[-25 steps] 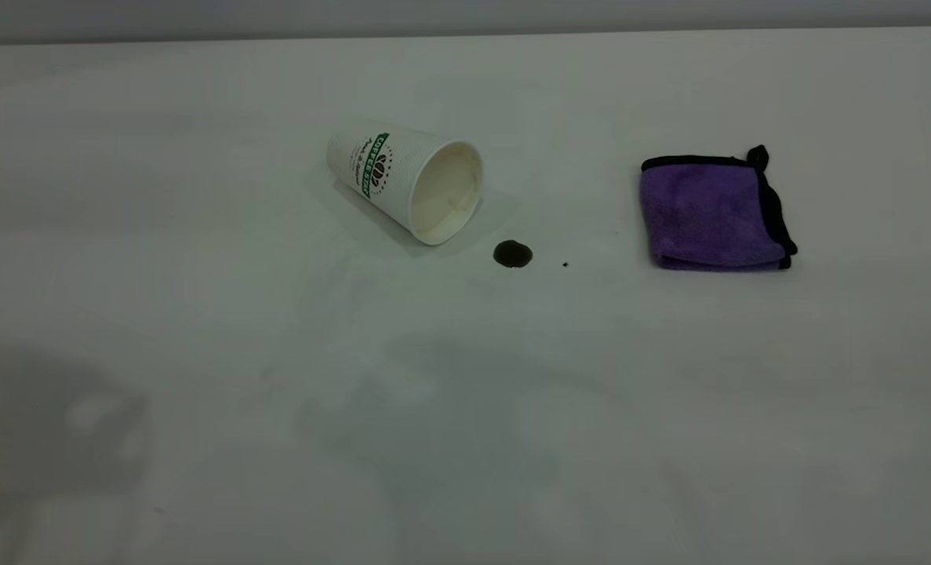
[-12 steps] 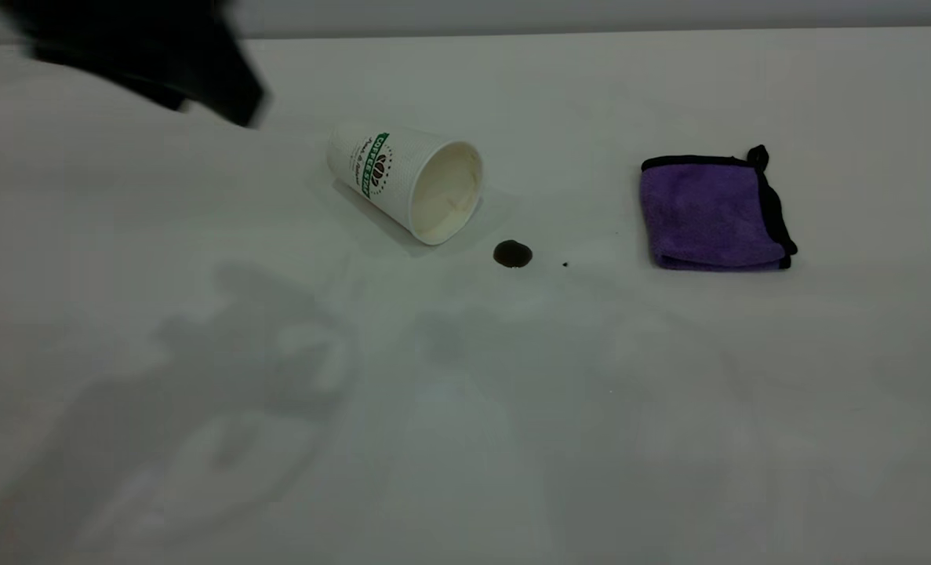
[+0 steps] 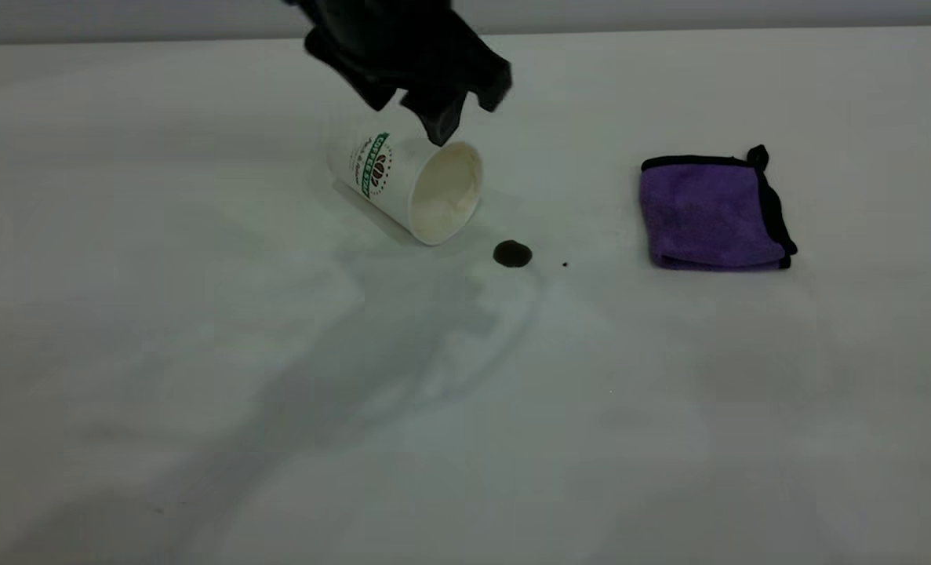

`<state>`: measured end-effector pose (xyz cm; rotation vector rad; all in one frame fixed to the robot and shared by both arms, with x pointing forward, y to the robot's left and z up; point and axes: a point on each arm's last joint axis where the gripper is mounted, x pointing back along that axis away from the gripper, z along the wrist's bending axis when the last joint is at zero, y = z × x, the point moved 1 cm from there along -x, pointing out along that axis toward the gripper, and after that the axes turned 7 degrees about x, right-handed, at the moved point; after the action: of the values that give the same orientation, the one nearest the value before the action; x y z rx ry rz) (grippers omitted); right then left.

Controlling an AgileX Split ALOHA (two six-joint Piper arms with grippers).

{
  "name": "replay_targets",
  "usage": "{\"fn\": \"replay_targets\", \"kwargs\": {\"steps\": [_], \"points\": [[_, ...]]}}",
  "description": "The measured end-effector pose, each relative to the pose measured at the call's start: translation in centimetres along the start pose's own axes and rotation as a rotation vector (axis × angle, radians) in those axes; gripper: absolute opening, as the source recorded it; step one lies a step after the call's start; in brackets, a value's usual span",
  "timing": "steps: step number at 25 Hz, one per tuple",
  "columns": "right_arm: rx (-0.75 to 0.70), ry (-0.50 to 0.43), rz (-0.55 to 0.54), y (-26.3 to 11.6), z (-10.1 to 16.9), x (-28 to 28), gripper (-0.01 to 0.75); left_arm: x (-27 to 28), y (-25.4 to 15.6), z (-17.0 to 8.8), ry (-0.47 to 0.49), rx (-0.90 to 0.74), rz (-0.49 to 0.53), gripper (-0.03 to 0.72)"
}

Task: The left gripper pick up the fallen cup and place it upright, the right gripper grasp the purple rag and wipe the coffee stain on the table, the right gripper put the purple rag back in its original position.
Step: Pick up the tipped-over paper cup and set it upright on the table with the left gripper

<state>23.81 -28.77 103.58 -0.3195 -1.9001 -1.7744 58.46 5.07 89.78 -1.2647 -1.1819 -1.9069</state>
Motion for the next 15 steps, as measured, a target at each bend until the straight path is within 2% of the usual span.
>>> {"fn": "replay_targets", "kwargs": {"steps": [3, 6, 10, 15], "points": [[0.0, 0.0, 0.0, 0.0, 0.0, 0.0, 0.487, -1.5, 0.7, -0.8, 0.137, -0.045, -0.039, 0.537], [0.0, 0.0, 0.0, 0.0, 0.0, 0.0, 0.487, -3.3, 0.8, -1.5, 0.204, -0.066, -0.074, 0.537], [0.0, 0.0, 0.0, 0.0, 0.0, 0.0, 0.487, -5.5, 0.5, -1.7, 0.252, -0.062, -0.099, 0.537], [0.0, 0.0, 0.0, 0.0, 0.0, 0.0, 0.487, -7.2, 0.2, -2.1, 0.257, -0.085, -0.124, 0.537]]}}
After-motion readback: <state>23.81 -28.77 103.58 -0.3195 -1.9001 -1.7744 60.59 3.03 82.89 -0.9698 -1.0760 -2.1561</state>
